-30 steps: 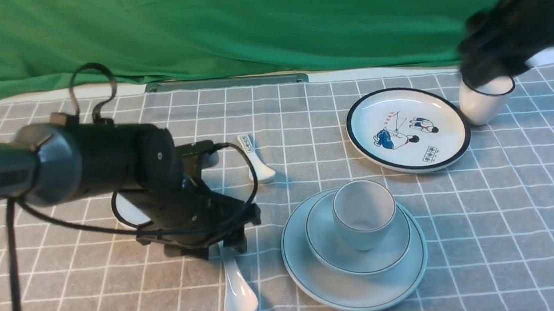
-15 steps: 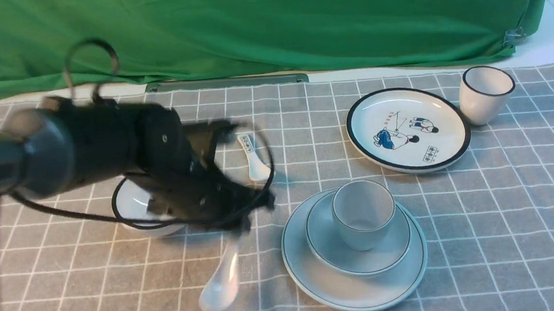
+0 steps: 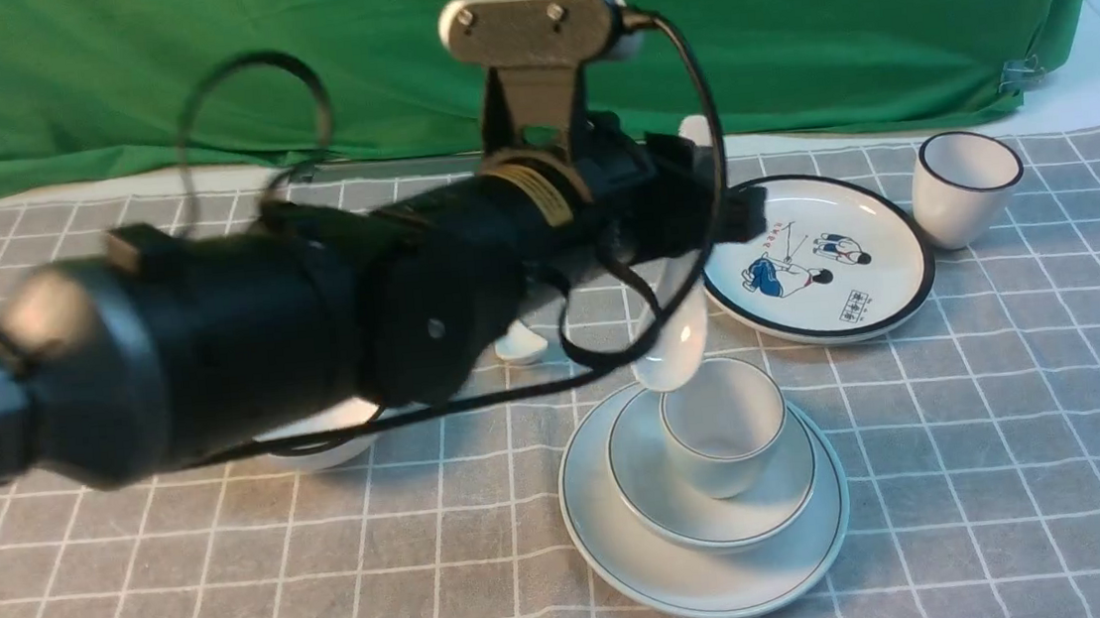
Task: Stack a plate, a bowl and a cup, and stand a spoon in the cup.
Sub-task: Use the left arm to put the blue soup spoon into the blue teacup in the middle
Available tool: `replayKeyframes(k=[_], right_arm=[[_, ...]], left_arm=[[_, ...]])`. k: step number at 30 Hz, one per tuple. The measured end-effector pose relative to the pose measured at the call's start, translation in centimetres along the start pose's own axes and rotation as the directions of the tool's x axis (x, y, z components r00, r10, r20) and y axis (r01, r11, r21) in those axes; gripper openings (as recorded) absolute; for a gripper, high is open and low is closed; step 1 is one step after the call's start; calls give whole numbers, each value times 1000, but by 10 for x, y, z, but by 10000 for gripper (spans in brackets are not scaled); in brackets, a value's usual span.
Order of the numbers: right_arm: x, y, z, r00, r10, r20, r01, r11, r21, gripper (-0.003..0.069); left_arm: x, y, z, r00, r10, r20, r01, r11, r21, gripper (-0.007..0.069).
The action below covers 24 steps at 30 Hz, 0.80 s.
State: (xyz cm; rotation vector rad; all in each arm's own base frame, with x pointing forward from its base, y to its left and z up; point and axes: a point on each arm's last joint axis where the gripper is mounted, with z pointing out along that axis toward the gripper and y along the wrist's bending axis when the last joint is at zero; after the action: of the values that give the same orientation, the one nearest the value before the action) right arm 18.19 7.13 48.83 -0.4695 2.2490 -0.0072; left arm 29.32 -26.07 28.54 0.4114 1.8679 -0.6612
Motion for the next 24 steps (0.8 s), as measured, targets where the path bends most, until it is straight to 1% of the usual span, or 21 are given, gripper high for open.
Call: replayKeyframes(k=[7,11,18,24], right_arm=[[9,3,15,998,5,-64,-5,1000,-2,440],[17,8,27,994,0,-113,-2,1000,-19,440],[20,10,30,992,1,-127,-5,999,-33,440],[20,10,30,992,3,-126,-8,999,-40,440]], left_arm=[[19,-10,19,999,25,35,-26,999,26,127],[34,-8,29,999,45,1,-45,999,22,127],[54,-3,43,998,39,-44,-38,999,9,127],[57,-2,43,997,33,-68,-32,999,7,134]])
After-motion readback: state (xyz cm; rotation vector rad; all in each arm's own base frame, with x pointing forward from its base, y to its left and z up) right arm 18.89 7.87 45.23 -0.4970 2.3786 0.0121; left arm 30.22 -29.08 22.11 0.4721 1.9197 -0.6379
